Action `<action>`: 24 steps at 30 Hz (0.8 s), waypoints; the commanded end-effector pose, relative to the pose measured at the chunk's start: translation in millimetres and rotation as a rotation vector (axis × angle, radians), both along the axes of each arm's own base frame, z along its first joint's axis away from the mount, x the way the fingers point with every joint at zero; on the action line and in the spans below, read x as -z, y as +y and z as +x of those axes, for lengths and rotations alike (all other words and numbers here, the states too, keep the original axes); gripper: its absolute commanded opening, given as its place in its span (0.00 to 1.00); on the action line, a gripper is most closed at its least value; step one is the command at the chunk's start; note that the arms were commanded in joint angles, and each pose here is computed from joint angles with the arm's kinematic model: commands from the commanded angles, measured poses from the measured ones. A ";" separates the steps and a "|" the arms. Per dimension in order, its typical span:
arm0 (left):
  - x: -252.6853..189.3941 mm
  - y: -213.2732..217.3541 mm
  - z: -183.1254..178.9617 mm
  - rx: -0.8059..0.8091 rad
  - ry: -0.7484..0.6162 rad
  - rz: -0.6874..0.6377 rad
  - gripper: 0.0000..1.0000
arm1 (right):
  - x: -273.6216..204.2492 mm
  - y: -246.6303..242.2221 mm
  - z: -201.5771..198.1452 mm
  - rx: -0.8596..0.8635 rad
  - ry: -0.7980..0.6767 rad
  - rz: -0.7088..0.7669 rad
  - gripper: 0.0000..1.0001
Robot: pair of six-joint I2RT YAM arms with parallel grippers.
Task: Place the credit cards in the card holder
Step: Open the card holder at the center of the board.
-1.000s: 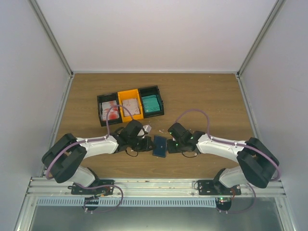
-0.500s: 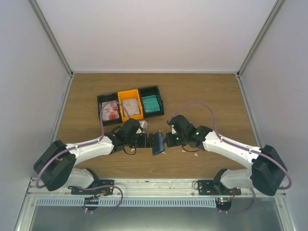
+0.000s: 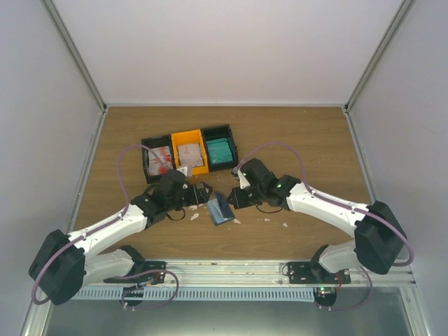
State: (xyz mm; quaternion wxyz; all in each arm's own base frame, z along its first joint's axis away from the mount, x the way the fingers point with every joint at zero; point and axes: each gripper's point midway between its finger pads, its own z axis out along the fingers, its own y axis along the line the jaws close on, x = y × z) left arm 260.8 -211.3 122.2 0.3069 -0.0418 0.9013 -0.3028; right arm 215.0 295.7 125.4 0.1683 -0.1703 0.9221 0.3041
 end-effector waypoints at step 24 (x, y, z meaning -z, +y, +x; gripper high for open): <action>13.2 -63.1 -26.8 0.333 0.053 -0.285 0.56 | 87.7 -117.5 36.1 0.262 -0.089 -0.478 0.00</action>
